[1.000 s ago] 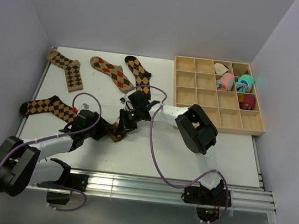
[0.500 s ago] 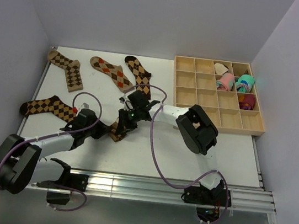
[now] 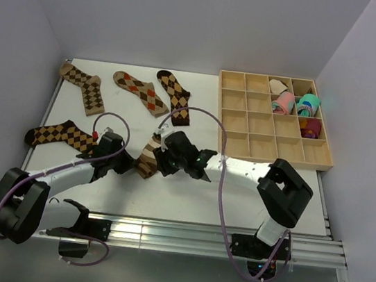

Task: Roll the socks
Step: Roll the sock at the center of the board.

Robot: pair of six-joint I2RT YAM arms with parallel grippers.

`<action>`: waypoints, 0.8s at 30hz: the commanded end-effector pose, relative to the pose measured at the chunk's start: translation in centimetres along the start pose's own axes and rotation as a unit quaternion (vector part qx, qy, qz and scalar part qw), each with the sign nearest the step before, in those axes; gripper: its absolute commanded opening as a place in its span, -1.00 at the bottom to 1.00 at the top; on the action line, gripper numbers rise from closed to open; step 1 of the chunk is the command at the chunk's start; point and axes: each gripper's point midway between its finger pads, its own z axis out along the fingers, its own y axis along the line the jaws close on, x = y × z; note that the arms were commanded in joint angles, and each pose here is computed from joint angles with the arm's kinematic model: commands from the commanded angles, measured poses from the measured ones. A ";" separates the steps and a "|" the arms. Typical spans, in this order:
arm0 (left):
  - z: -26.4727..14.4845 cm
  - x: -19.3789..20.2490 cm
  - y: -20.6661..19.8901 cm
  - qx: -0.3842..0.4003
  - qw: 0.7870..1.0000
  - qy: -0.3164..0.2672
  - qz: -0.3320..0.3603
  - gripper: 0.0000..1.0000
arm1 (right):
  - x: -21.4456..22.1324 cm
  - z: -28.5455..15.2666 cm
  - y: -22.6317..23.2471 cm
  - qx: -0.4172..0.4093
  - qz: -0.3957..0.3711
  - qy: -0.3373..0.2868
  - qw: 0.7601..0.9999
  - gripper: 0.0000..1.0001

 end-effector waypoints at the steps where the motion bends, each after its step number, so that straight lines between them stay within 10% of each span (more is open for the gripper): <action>1: -0.1 1.2 4.7 -0.092 0.995 0.024 0.027 -0.99 | -4.7 -1.1 1.6 0.022 -0.102 -0.122 0.987 -0.03; 24: 0.2 1.9 4.1 -0.087 0.994 0.051 0.032 -0.99 | -1.9 4.5 7.9 -0.006 -0.243 -0.107 0.964 -0.18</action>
